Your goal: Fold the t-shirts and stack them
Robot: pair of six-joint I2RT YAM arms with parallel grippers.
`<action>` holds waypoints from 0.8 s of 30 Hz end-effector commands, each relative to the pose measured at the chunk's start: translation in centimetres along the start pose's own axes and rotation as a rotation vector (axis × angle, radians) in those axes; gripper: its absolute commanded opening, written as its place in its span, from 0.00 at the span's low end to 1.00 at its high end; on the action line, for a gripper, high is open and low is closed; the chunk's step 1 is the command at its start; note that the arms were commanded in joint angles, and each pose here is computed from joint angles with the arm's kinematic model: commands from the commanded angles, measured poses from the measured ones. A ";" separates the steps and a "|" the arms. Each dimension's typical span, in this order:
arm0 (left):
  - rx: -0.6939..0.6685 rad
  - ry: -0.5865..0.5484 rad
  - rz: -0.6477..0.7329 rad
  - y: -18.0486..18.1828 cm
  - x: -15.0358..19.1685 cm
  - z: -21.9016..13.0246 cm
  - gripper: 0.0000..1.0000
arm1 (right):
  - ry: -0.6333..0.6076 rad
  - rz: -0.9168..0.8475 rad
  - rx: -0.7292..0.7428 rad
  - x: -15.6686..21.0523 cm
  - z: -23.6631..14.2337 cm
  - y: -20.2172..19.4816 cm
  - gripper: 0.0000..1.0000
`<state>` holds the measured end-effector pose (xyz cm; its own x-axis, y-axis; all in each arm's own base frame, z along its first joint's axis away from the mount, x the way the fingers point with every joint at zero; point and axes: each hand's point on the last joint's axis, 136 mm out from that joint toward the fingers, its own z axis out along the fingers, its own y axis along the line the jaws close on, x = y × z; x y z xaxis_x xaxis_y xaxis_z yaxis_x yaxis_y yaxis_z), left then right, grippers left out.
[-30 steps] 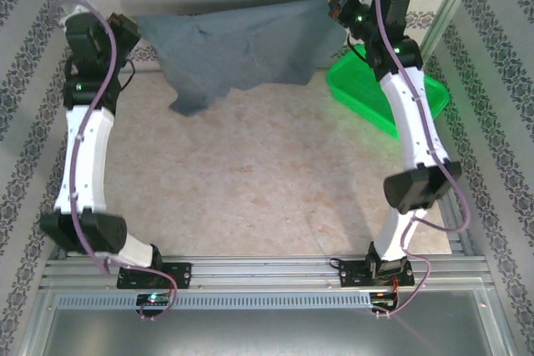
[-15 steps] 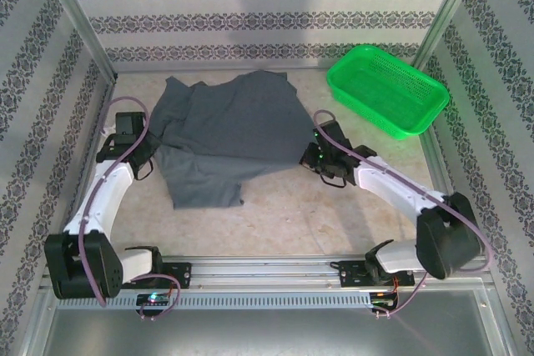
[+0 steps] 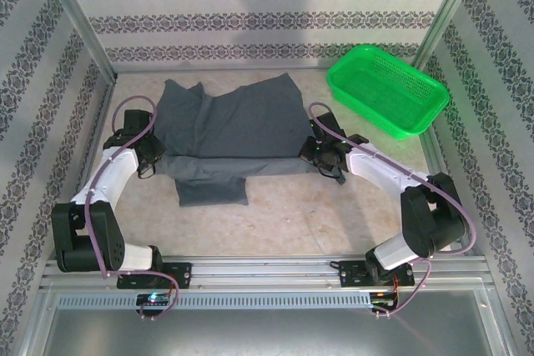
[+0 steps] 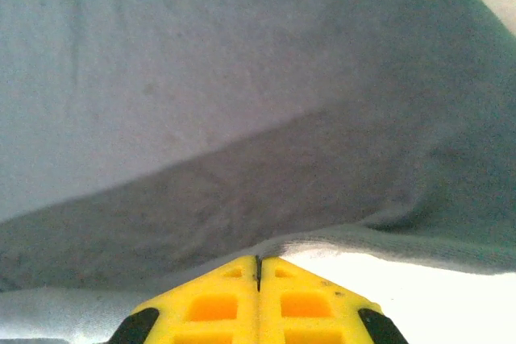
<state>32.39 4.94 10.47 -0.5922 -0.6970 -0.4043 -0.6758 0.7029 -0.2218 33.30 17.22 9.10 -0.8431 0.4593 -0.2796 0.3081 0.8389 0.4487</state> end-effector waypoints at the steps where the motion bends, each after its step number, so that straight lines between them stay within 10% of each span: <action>1: -0.033 0.062 0.045 1.6 2.0 1.6 0.00 | 0.071 0.001 0.057 1.9 1.3 -1.7 0.00; 22: 0.079 -0.083 0.128 -6.0 -6.7 5.8 0.00 | -0.010 -0.005 0.042 -6.5 4.5 1.9 0.00; 24: 0.075 -0.049 0.142 -6.2 -6.3 7.1 0.17 | 0.030 0.012 0.052 -5.6 5.6 1.6 0.00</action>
<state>42.19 5.43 8.84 -0.6422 -0.6034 -0.4728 -0.5698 0.7883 -0.2322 41.26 17.39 8.42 -0.8344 0.4697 -0.2884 0.3225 0.8404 0.4355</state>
